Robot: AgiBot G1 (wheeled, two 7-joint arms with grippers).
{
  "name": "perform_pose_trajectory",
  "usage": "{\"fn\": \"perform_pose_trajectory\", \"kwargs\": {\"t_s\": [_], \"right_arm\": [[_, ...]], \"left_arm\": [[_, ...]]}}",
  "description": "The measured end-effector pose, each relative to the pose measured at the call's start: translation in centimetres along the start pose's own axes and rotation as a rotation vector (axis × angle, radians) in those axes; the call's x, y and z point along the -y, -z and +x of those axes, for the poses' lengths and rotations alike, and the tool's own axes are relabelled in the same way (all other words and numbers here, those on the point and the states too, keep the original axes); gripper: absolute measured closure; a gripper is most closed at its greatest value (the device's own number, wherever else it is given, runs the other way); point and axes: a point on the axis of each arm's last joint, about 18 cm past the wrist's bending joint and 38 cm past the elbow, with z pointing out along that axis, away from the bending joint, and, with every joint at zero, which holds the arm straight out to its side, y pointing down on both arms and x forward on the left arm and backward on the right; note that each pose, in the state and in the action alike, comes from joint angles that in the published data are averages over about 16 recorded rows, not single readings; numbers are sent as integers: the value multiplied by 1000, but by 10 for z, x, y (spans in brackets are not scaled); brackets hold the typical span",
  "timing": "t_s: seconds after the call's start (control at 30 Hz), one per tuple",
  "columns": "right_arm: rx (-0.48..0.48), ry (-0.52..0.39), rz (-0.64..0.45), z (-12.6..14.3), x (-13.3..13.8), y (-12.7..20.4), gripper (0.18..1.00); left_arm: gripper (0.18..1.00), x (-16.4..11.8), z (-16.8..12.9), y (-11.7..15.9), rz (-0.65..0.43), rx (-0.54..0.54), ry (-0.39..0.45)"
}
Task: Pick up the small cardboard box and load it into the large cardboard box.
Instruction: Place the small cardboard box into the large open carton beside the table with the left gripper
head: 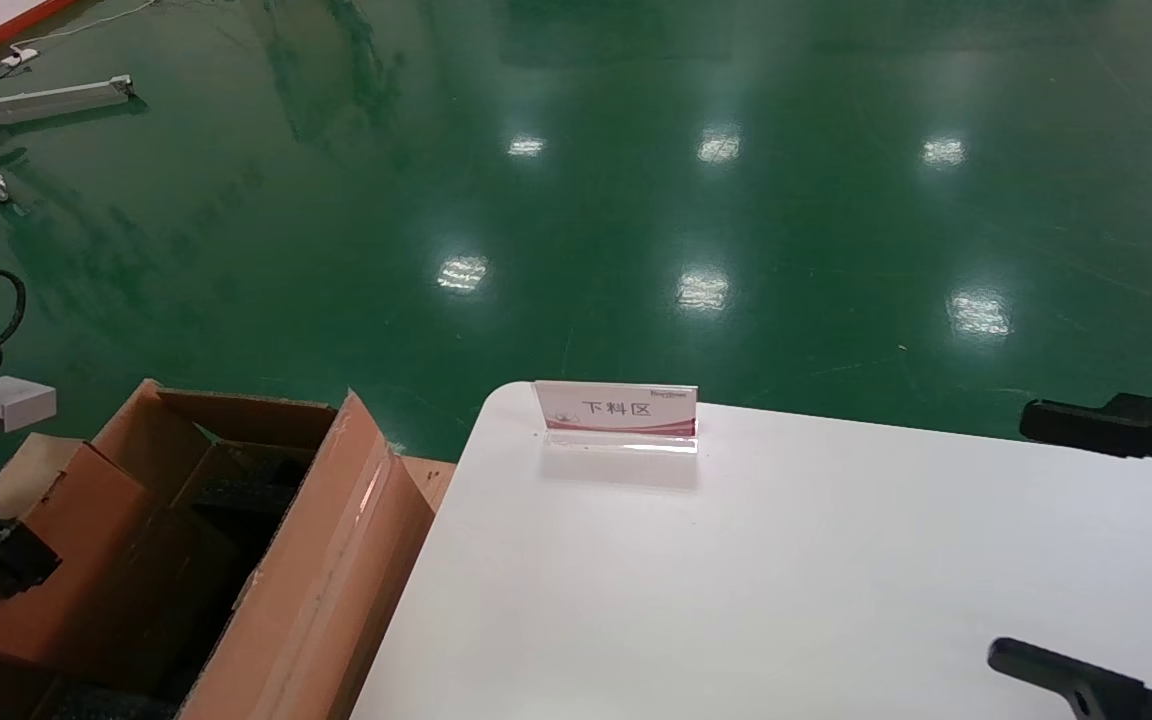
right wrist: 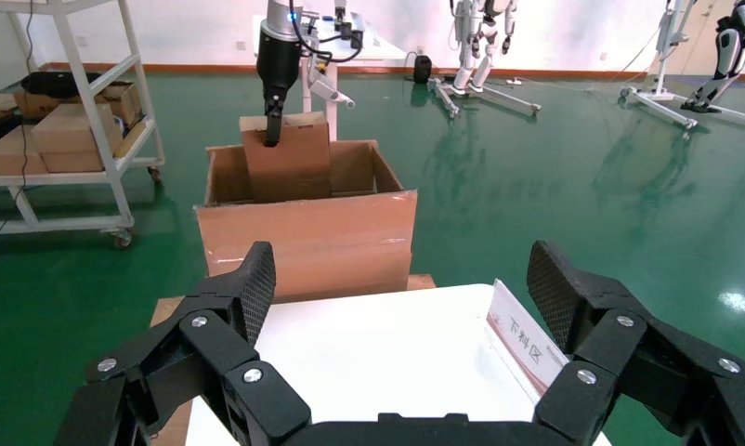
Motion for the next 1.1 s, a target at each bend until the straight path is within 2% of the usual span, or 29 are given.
{"fn": "perform_pose_trajectory", "kwargs": {"t_s": [1.1], "right_arm": [[0,0,0,0,0,0,184]], "left_arm": [[871,20,12,-44,37,33,-1]]}}
